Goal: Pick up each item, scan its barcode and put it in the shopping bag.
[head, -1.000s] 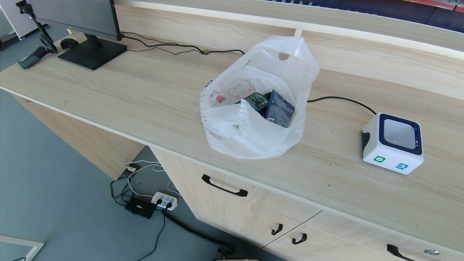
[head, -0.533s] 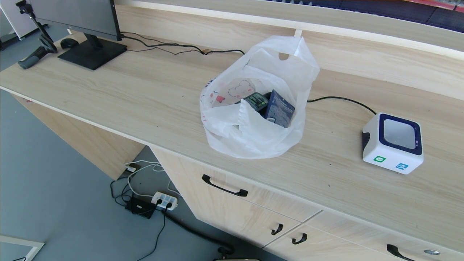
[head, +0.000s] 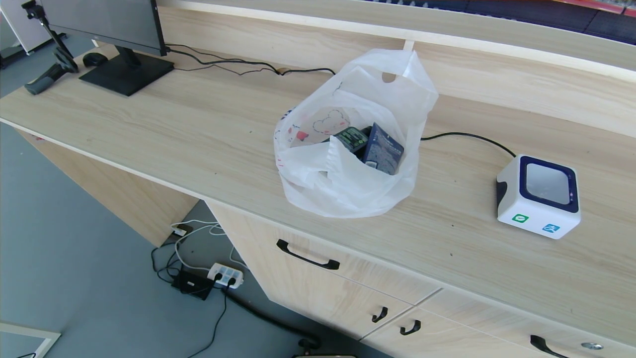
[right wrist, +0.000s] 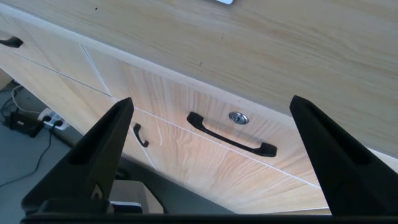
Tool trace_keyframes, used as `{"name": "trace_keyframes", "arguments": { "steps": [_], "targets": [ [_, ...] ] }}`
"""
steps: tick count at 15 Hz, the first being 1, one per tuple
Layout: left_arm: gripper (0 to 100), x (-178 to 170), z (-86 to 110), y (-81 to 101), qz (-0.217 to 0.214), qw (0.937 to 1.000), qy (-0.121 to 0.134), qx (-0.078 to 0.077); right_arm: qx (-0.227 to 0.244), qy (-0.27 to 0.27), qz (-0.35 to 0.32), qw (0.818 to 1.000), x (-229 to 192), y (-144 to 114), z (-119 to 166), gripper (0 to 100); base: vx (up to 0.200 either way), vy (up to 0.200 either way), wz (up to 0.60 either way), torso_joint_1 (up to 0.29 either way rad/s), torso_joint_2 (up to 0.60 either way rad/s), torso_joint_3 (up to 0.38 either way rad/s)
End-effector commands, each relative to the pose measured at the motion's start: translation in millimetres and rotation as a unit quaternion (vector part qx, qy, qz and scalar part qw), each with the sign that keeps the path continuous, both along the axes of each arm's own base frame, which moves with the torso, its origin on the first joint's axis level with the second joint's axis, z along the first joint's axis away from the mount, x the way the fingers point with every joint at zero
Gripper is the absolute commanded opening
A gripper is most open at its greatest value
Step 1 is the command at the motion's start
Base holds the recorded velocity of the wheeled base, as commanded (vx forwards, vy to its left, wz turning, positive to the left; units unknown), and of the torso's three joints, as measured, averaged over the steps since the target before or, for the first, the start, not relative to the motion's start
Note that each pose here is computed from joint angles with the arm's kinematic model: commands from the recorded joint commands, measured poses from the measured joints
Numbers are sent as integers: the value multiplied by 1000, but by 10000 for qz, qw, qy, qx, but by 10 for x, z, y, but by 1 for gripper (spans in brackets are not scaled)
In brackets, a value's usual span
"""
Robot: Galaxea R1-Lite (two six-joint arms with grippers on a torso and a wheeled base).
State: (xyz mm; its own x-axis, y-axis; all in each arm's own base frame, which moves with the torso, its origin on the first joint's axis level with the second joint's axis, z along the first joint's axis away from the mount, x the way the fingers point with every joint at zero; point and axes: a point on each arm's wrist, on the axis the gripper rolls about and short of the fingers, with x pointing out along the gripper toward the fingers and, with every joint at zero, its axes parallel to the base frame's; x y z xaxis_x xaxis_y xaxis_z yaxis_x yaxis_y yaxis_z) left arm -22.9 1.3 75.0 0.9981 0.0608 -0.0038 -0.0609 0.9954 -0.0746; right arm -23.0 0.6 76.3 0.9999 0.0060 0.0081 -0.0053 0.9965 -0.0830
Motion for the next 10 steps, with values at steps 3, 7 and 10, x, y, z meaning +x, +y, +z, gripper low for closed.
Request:
{"name": "trace_keyframes", "arguments": {
  "steps": [3, 7, 10],
  "targets": [
    [100, 0, 0, 0, 3, 10000, 4, -1, -7, 10, 1, 10000, 2, 0, -2, 100, 0, 0, 0, 0, 0, 0],
    [100, 0, 0, 0, 3, 10000, 4, -1, -7, 10, 1, 10000, 2, 0, -2, 100, 0, 0, 0, 0, 0, 0],
    [100, 0, 0, 0, 3, 10000, 4, -1, -15, 10, 1, 10000, 2, 0, -2, 100, 0, 0, 0, 0, 0, 0]
  ]
}}
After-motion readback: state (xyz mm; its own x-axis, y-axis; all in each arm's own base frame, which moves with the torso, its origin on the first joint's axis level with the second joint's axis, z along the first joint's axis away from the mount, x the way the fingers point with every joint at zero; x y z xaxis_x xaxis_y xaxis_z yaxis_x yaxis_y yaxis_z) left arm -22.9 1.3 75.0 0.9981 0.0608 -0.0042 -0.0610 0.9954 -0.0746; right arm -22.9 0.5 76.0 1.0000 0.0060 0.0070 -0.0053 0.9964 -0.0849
